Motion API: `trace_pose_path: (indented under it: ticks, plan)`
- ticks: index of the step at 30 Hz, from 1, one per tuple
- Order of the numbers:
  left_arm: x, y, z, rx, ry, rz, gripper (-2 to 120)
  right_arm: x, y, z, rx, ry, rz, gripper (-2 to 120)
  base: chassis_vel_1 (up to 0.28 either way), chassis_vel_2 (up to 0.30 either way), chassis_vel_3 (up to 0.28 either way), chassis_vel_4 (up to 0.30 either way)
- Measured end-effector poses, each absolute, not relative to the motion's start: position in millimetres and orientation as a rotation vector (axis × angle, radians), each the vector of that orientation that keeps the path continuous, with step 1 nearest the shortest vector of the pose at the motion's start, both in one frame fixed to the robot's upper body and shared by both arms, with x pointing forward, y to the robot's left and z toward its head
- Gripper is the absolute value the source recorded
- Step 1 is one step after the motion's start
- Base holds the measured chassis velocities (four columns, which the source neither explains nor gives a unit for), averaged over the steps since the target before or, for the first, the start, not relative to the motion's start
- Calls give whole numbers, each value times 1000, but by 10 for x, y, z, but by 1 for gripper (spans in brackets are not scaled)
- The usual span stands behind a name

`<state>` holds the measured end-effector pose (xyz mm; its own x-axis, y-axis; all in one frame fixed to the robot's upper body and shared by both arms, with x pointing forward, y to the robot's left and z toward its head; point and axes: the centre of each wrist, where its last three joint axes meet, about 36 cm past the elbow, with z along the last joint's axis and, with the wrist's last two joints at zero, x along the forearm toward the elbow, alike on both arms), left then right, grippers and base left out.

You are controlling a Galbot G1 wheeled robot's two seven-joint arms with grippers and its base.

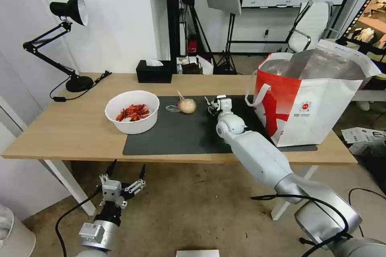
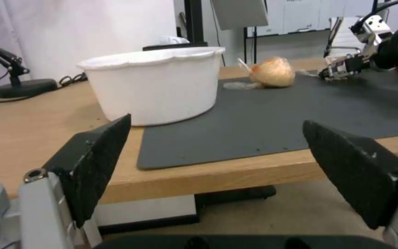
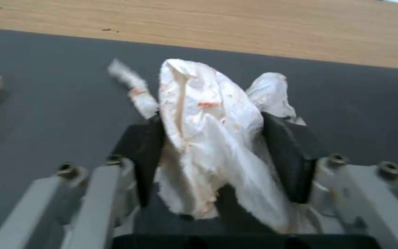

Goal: Pick up the trash from the table and place it into the takeout bag.

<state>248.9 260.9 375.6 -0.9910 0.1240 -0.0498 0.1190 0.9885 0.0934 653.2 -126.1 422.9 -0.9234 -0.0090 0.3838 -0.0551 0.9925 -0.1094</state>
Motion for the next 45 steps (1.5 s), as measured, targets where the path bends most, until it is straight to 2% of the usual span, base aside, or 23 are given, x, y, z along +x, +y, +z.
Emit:
trace_pose_path:
  ticks: [2,3,6,7,8,10,12,14,21,25,28,31,37,39,42,43,45]
  plan:
    - [2491,2612,3765,191,3074,142,100,6485,-1257,4224,59,-2748,149,42,0,0,0,0]
    - [2491,2612,3765,191,3074,142,100,6485,-1257,4224,59,-2748,149,42,0,0,0,0]
    - [2493,2617,3768,193,3069,145,100,6403,-1274,4224,85,-2781,98,28,0,0,0,0]
    - [2493,2617,3768,193,3069,145,100,6403,-1274,4224,85,-2781,98,28,0,0,0,0]
    - [2493,2617,3772,193,3067,146,100,6368,-1287,4227,96,-2799,84,22,0,0,0,0]
    - [2495,2614,3789,194,3062,145,100,6249,-1319,4281,130,-2853,63,13,0,0,0,0]
    - [2496,2611,3804,195,3058,143,100,6156,-1331,4356,159,-2897,57,10,0,0,0,0]
    - [2503,2620,3847,193,3047,141,100,5921,-1364,4575,222,-3017,58,0,0,0,0,0]
    - [2505,2671,3903,192,3036,149,100,5568,-1522,5302,224,-3259,42,0,0,0,0,0]
    - [2501,2670,3906,190,3035,143,100,5506,-1635,5735,1,-3340,52,0,0,0,0,0]
    - [2490,2646,3899,190,3036,130,100,5531,-1746,6106,-493,-3259,104,0,0,0,0,0]
    - [2487,2639,3897,190,3035,126,100,5592,-1855,6221,-638,-3192,132,0,0,0,0,0]
    - [2486,2641,3898,190,3032,122,100,5659,-2050,6261,-678,-3095,146,0,0,0,0,0]
    - [2486,2641,3896,190,3032,122,100,5659,-2071,6263,-676,-3080,162,2,0,0,0,0]
    - [2483,2619,3888,197,3034,113,100,5672,-2123,6286,-686,-3043,200,15,0,0,0,0]
    - [2483,2619,3888,197,3034,113,100,5672,-2123,6286,-686,-3043,200,15,0,0,0,0]
    - [2483,2600,3884,202,3034,107,100,5675,-2157,6306,-694,-3042,213,27,0,0,0,0]
